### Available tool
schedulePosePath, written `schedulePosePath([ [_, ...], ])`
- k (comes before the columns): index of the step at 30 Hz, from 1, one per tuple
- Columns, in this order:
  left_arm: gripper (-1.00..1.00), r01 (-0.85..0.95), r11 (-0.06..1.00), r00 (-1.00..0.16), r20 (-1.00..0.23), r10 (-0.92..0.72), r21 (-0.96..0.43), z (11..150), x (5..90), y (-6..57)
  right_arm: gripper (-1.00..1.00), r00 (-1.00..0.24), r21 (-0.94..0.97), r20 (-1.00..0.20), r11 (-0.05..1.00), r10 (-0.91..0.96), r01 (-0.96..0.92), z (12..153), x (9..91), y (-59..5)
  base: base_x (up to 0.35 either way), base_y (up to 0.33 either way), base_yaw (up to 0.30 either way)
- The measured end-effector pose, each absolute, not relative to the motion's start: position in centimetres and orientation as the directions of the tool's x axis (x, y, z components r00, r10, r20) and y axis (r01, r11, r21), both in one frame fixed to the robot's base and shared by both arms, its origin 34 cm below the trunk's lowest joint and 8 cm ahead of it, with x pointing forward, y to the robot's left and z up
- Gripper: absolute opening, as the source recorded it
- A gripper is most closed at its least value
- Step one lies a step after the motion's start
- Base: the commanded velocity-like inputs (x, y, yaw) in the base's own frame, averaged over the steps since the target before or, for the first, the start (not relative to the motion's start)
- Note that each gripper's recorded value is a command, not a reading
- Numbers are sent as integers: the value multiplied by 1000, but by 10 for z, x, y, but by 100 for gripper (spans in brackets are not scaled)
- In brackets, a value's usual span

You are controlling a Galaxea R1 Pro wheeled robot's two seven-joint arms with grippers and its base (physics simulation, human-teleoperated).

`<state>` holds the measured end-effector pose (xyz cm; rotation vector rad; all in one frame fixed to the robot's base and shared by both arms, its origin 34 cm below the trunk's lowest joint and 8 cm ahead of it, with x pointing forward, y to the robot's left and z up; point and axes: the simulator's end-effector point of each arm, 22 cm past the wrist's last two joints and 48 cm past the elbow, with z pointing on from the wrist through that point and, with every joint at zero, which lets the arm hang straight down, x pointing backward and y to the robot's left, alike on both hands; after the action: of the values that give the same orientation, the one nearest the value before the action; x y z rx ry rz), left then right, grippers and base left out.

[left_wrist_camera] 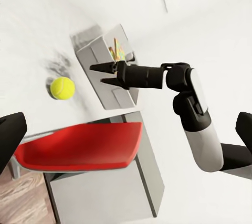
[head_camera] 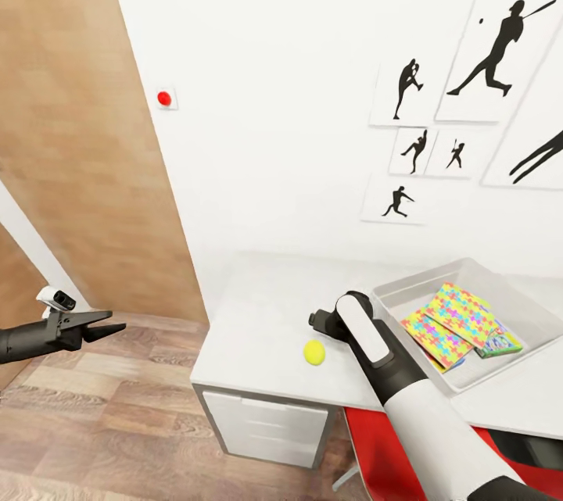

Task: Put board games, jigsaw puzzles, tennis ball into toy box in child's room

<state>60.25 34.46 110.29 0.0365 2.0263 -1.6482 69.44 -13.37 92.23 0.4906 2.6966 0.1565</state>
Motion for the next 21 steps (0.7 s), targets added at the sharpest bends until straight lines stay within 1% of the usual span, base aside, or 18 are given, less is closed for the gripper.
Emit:
schedulePosePath([
  [5,100,331,258,-866,-401,-299,-908,1099,603,345,100,-868,165,-343,933,359,320,913,691,-135,29,55,0],
  [21,100,307,258,-876,-378,-299,-916,1086,606,345,100,-877,153,-318,933,359,327,896,688,-137,2,3,0],
])
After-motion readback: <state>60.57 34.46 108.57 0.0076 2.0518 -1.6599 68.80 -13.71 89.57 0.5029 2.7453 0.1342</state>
